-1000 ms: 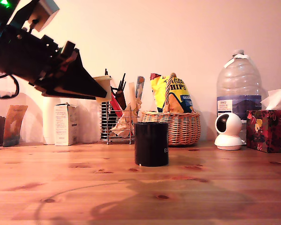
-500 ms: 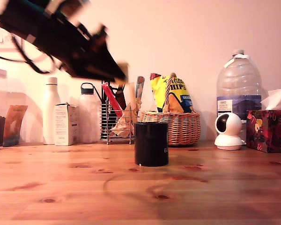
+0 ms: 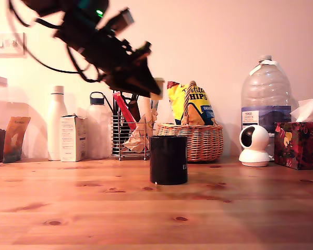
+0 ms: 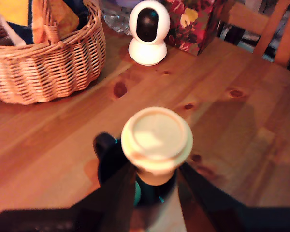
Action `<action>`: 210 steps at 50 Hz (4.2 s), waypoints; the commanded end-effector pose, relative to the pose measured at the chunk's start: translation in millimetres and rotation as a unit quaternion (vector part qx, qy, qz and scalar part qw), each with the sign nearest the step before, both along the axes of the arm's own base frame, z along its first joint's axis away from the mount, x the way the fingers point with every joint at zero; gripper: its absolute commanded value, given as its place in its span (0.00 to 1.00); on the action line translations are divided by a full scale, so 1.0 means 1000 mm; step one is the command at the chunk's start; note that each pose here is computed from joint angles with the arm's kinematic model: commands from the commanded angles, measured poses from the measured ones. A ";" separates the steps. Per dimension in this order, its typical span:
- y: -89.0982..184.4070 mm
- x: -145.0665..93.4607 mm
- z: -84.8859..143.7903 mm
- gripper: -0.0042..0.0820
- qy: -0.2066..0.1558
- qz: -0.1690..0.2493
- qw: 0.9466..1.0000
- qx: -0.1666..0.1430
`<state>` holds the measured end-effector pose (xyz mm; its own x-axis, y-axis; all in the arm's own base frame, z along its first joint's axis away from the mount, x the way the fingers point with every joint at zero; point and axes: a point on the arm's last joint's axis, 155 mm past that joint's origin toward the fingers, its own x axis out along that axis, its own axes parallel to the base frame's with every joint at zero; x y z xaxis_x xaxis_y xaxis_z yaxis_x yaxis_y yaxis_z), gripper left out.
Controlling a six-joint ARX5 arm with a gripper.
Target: Pick up the coffee capsules from the table one by one and drop them inside the nearest coffee cup
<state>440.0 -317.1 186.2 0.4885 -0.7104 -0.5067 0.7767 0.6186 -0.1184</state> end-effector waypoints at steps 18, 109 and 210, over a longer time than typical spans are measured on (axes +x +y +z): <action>-0.022 0.019 -0.035 0.24 0.026 -0.010 0.998 0.054; -0.004 0.019 -0.061 0.87 0.052 0.012 0.994 0.100; 0.236 -0.117 -0.019 0.02 -0.045 0.309 0.950 -0.024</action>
